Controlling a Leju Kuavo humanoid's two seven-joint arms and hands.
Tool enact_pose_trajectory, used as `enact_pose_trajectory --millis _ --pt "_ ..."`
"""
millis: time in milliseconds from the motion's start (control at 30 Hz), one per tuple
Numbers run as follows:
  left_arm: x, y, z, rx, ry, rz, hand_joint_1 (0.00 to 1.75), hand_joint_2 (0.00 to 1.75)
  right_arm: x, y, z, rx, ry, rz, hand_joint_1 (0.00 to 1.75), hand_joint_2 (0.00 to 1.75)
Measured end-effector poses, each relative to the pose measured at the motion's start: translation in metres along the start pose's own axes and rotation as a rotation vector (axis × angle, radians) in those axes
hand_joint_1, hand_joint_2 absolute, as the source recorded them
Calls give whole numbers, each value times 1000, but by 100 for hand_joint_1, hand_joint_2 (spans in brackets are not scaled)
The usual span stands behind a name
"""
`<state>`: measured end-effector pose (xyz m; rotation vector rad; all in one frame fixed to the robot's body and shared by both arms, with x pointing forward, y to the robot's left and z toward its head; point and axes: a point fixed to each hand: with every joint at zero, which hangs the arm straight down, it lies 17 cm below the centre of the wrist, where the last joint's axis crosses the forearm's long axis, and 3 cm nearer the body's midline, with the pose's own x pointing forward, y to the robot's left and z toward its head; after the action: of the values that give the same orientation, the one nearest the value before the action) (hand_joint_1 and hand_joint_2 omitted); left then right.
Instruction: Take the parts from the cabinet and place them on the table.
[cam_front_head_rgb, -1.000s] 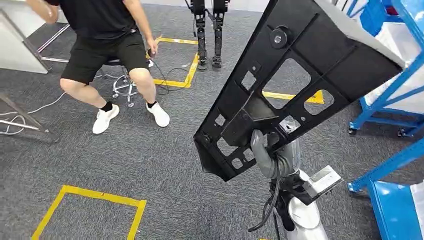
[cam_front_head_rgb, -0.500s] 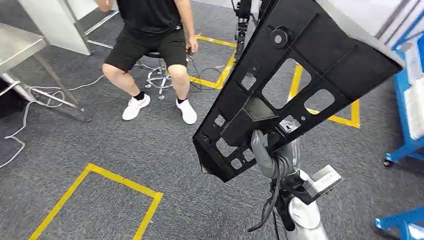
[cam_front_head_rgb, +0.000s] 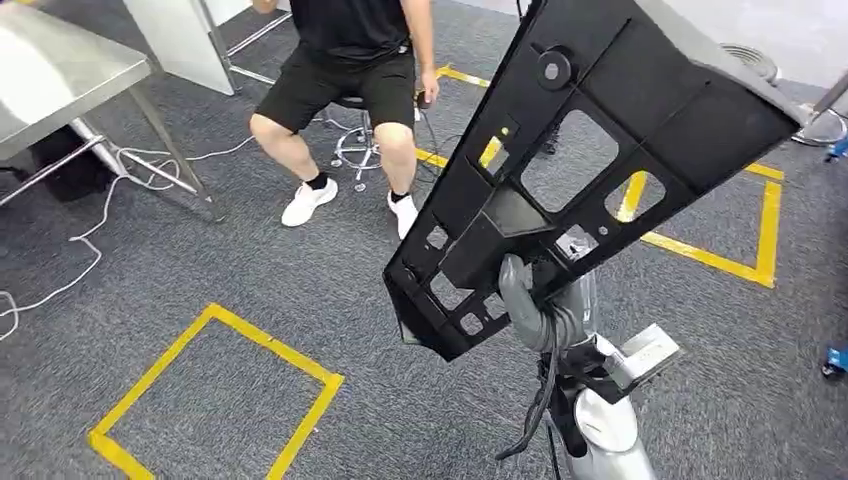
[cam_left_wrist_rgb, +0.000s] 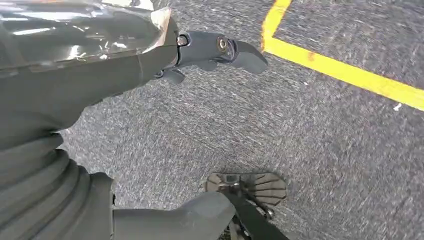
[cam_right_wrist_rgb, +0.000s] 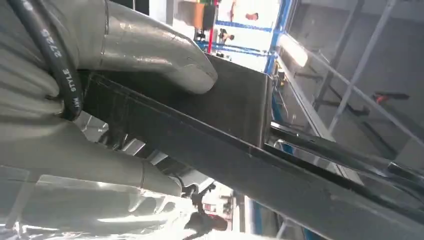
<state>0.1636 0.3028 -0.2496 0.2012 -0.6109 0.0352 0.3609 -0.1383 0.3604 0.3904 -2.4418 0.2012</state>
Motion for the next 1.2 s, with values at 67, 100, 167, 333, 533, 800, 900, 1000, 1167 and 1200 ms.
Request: enact_pose_trajectory --millis 67,100,167,333,533,800,900,1000,1167,1200 --pt "3 0 -1 -2 -5 -6 0 175 0 0 0 -1 0 0 175 175" --pt "3 0 -1 -2 -5 -9 0 175 0 0 0 -2 2 -1 175 175" --pt "3 3 -2 4 -4 -11 0 175 0 0 0 -3 3 -3 175 175" --pt "5 5 -4 14 -2 -7 0 175 -2 0 3 -5 10 -6 175 175" --pt "0 7 -2 24 14 3 0 175 -3 0 3 -5 18 -9 175 175" --pt "-8 9 0 27 25 -10 0 175 -2 4 1 -3 17 -22 175 175" --pt "-9 6 2 20 22 -15 0 175 -4 5 3 -4 25 -25 175 175" --pt "-7 4 2 16 9 -14 0 175 -5 6 4 -1 26 -19 175 175" --pt "1 1 0 8 -4 -8 0 175 -3 7 3 3 17 -13 175 175" --pt "1 1 -1 8 -5 -8 0 175 -2 7 2 2 12 -14 175 175"
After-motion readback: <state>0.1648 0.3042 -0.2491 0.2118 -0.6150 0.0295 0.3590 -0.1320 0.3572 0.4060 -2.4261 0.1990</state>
